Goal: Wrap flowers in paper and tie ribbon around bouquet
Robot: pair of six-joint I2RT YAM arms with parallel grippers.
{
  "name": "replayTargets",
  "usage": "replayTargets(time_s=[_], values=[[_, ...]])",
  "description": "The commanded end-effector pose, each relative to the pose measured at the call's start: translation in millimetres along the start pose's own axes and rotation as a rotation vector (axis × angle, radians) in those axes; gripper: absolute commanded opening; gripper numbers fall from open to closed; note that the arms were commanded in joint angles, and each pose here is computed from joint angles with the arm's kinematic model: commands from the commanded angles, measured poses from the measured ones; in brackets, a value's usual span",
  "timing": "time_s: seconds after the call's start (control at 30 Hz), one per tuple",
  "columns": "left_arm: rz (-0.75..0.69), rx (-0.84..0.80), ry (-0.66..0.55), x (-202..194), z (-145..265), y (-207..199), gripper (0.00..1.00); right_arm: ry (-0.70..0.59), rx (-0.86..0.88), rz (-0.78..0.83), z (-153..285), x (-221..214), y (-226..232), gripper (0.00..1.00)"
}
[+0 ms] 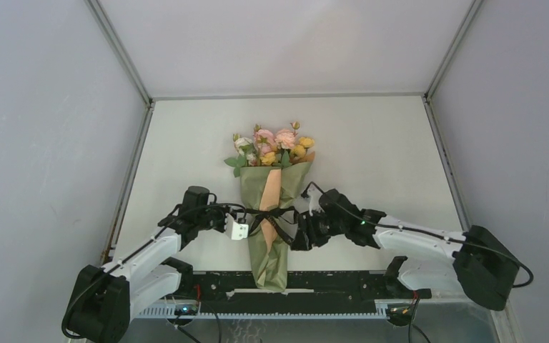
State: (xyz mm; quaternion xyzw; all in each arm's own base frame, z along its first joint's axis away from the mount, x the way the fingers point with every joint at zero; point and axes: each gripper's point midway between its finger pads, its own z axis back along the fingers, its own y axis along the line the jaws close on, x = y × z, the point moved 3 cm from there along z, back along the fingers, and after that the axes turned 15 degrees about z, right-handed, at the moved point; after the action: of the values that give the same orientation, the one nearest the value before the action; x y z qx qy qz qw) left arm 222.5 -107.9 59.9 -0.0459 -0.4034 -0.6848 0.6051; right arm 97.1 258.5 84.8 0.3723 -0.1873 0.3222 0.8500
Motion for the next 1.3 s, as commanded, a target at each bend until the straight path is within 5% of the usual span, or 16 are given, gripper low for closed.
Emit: replayTargets(time_s=[0.0, 0.17, 0.53, 0.8, 0.93, 1.27], values=[[-0.023, 0.009, -0.022, 2, -1, 1, 0.00, -0.176, -0.131, 0.128, 25, 36, -25, 0.59], [-0.028, 0.016, -0.019, 3, 1, 4, 0.00, -0.315, -0.226, -0.033, 31, 73, -76, 0.63], [-0.026, 0.019, -0.022, 4, 2, 4, 0.00, -0.286, -0.167, -0.109, -24, 78, -88, 0.60], [-0.008, 0.040, -0.018, 4, 4, 7, 0.00, -0.261, -0.255, -0.159, -39, 67, -109, 0.28], [-0.002, 0.053, -0.001, 2, 5, 10, 0.00, -0.254, -0.292, -0.199, -35, 59, -115, 0.00], [-0.019, 0.058, 0.077, -20, 7, 9, 0.00, -0.228, -0.314, -0.320, -15, 10, -120, 0.00]])
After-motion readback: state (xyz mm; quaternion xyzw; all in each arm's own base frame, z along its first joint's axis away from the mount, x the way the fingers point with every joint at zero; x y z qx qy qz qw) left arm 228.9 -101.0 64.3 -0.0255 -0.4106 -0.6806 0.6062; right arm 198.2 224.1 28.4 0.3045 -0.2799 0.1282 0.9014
